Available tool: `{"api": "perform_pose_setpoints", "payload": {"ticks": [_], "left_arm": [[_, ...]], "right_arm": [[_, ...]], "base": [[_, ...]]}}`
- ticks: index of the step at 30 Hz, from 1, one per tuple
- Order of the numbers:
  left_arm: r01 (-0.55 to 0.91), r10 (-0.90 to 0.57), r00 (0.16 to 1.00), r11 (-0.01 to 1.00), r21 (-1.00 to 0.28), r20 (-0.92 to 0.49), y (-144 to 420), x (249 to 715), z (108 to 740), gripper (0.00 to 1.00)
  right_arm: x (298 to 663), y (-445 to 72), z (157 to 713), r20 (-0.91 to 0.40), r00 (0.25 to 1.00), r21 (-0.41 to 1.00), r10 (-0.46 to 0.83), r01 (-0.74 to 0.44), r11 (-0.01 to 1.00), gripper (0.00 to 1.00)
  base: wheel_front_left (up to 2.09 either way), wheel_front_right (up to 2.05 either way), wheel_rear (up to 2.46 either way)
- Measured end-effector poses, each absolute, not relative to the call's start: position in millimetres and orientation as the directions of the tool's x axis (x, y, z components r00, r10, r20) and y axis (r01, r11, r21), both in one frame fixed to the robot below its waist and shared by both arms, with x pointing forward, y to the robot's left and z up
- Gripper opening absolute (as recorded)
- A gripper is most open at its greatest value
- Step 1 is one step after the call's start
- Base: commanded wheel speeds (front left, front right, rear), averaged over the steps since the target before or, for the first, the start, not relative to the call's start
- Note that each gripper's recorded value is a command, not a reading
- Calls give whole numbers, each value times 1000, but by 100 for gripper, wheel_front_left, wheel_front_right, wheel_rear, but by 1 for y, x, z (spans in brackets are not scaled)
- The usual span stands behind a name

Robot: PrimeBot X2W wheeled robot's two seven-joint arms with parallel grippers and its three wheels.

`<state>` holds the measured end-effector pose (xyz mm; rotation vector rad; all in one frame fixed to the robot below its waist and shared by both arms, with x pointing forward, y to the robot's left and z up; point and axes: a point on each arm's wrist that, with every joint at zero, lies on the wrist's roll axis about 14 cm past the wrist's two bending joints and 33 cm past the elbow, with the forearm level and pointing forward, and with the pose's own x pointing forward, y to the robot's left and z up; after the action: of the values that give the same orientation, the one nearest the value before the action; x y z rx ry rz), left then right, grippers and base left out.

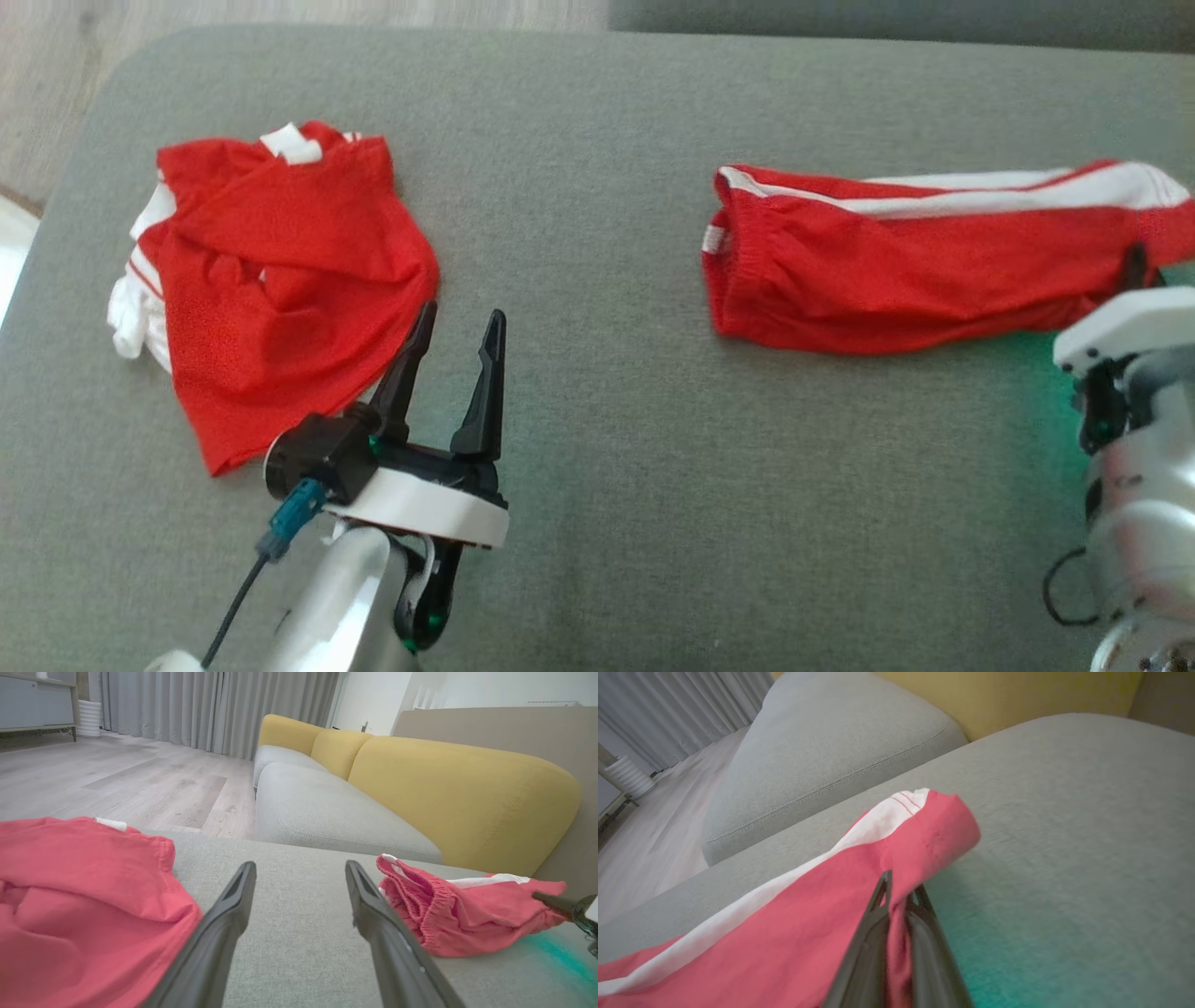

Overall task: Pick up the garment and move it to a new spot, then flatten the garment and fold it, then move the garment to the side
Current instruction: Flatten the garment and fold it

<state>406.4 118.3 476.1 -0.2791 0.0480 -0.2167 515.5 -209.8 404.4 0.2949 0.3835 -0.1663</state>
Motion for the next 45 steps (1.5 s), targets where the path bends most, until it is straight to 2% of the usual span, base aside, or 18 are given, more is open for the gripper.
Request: {"api": "perform_pose_setpoints", "payload": {"ticks": [8, 13, 22, 29, 32, 36, 45], "left_arm": [[240, -249, 969, 928, -286, 7, 106, 399, 484, 100], [239, -247, 969, 928, -285, 9, 107, 398, 485, 100], [207, -210, 978, 938, -277, 19, 120, 392, 490, 100], [171, -168, 985, 948, -269, 33, 134, 385, 496, 100], [146, -142, 989, 953, -266, 35, 143, 380, 498, 100], [123, -118, 992, 957, -264, 36, 151, 375, 498, 100], [104, -100, 995, 958, -268, 30, 155, 366, 496, 100]], "right_arm": [[481, -238, 400, -403, 900, 265, -167, 290, 920, 0], [488, -233, 409, -371, 916, 267, -154, 264, 927, 0], [520, -167, 454, -226, 974, 287, 3, 64, 956, 0], [528, -102, 482, -133, 975, 290, 178, -133, 948, 0], [521, -64, 483, -126, 951, 299, 282, -235, 925, 0], [508, -33, 476, -137, 919, 308, 371, -316, 897, 0], [477, -1, 458, -188, 855, 271, 483, -427, 863, 0]], "base": [[0, 0, 0], [0, 0, 0], [0, 0, 0], [0, 0, 0], [0, 0, 0], [0, 0, 0], [0, 0, 0]]}}
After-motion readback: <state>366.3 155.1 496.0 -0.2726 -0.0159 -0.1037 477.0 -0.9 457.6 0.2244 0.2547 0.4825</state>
